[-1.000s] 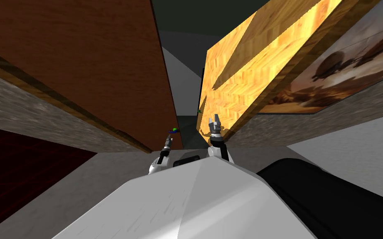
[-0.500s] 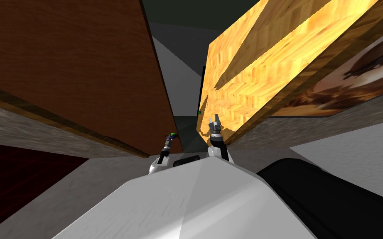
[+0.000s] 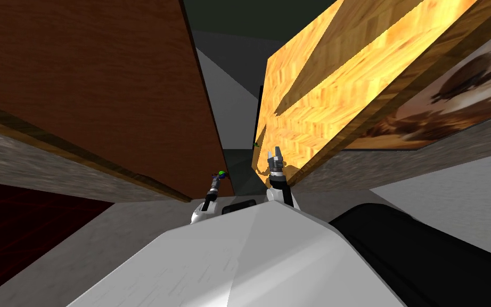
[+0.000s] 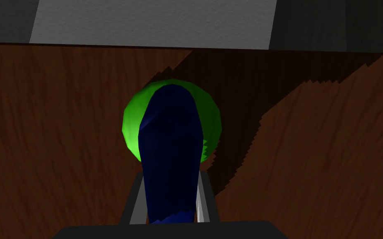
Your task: Push the door open
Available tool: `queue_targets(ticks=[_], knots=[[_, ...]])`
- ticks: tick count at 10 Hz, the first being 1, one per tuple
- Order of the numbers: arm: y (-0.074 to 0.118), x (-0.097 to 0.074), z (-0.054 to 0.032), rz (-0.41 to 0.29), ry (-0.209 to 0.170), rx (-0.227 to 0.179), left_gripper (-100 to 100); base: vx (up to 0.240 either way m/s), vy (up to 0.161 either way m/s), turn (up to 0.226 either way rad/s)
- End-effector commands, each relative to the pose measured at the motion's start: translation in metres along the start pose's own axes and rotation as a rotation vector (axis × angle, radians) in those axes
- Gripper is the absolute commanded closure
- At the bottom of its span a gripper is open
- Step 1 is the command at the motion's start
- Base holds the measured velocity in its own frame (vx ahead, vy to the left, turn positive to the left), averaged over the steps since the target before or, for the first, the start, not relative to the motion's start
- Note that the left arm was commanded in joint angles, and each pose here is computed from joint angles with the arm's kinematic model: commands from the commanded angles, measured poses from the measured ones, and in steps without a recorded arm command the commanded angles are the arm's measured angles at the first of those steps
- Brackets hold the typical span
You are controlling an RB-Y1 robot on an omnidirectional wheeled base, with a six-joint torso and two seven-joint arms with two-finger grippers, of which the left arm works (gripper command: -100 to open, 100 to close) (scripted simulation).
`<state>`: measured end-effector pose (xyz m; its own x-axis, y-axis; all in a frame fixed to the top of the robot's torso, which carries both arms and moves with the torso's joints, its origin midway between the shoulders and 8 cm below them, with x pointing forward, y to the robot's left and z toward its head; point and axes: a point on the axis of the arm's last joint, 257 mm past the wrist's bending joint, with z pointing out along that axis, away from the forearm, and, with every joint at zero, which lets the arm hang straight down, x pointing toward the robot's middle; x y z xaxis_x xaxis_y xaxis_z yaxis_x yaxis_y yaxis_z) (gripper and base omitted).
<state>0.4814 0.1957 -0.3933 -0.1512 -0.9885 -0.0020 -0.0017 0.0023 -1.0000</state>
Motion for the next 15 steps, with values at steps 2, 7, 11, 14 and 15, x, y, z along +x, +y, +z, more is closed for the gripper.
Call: queue_targets(ticks=[2, 7, 11, 14, 15], knots=[[0.000, -0.009, -0.0005, 0.006, -0.019, 0.000, 100, 0.046, -0.016, 0.024], [-0.001, -0.031, -0.0013, 0.017, -0.067, 0.001, 100, 0.149, -0.056, 0.040], [-0.003, -0.051, -0.0027, 0.024, -0.116, 0.003, 100, 0.154, -0.066, 0.056], [-0.004, -0.069, -0.0047, 0.027, -0.163, 0.005, 100, 0.204, -0.095, 0.082], [-0.004, -0.075, -0.0055, 0.028, -0.179, 0.005, 100, 0.215, -0.093, 0.059]])
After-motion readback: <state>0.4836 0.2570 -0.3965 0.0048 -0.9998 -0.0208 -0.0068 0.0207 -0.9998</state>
